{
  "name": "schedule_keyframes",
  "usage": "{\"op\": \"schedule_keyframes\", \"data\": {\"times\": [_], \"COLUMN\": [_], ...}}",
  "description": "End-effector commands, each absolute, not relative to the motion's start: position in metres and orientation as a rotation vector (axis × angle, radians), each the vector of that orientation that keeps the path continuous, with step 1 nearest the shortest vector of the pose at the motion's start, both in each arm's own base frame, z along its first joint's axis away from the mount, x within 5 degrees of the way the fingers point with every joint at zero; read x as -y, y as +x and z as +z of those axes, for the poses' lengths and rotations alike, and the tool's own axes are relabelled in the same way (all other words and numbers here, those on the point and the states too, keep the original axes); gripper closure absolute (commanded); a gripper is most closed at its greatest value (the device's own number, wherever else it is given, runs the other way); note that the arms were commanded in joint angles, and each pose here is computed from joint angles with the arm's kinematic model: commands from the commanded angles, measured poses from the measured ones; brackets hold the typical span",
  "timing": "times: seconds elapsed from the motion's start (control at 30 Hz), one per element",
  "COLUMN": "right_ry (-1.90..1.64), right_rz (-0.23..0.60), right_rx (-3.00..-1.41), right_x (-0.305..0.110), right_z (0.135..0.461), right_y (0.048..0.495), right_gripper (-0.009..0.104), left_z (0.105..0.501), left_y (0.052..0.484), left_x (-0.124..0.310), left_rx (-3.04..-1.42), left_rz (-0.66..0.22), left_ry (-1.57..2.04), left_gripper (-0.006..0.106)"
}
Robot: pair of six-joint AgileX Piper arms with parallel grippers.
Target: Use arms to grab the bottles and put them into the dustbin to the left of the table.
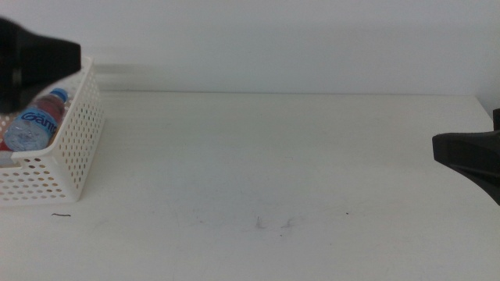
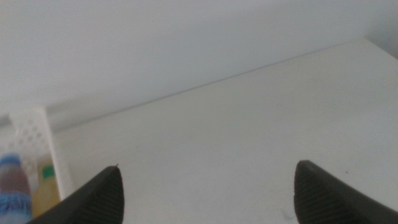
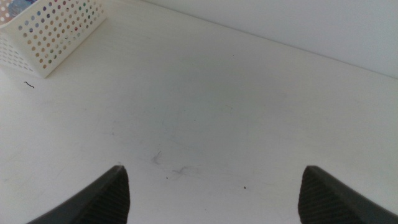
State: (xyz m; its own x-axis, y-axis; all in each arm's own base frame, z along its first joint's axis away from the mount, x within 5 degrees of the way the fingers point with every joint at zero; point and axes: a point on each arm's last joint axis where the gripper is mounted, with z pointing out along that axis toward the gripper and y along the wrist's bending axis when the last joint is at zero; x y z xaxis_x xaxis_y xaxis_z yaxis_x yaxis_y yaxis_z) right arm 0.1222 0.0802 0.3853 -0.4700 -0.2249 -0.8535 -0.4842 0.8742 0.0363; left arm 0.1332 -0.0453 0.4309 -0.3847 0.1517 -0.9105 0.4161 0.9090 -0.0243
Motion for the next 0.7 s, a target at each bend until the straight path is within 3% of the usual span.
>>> {"op": "schedule_keyframes", "data": {"times": [0.0,0.03,0.17,0.27,0.57,0.67], "right_ry": [-0.513,-0.511,-0.515,-0.515,-0.515,-0.515], "right_rz": [0.332,0.34,0.324,0.326,0.326,0.326], "right_rx": [-2.054,-2.056,-2.052,-2.052,-2.052,-2.052], "right_x": [-0.079,-0.079,-0.079,-0.079,-0.079,-0.079], "right_z": [0.389,0.389,0.389,0.389,0.389,0.389], "right_y": [0.122,0.122,0.122,0.122,0.122,0.122], "right_gripper": [0.025,0.025,0.025,0.025,0.025,0.025], "left_z": [0.431,0.431,0.42,0.409,0.407,0.406], "left_y": [0.115,0.11,0.085,0.078,0.077,0.079], "left_x": [0.048,0.047,0.043,0.037,0.036,0.032], "left_rx": [-1.904,-1.854,-1.742,-1.712,-1.676,-1.681], "left_rz": [-0.292,-0.281,-0.366,-0.327,-0.322,-0.274], "left_ry": [0.471,0.48,0.392,0.379,0.372,0.335], "left_gripper": [0.007,0.007,0.007,0.007,0.007,0.007]}}
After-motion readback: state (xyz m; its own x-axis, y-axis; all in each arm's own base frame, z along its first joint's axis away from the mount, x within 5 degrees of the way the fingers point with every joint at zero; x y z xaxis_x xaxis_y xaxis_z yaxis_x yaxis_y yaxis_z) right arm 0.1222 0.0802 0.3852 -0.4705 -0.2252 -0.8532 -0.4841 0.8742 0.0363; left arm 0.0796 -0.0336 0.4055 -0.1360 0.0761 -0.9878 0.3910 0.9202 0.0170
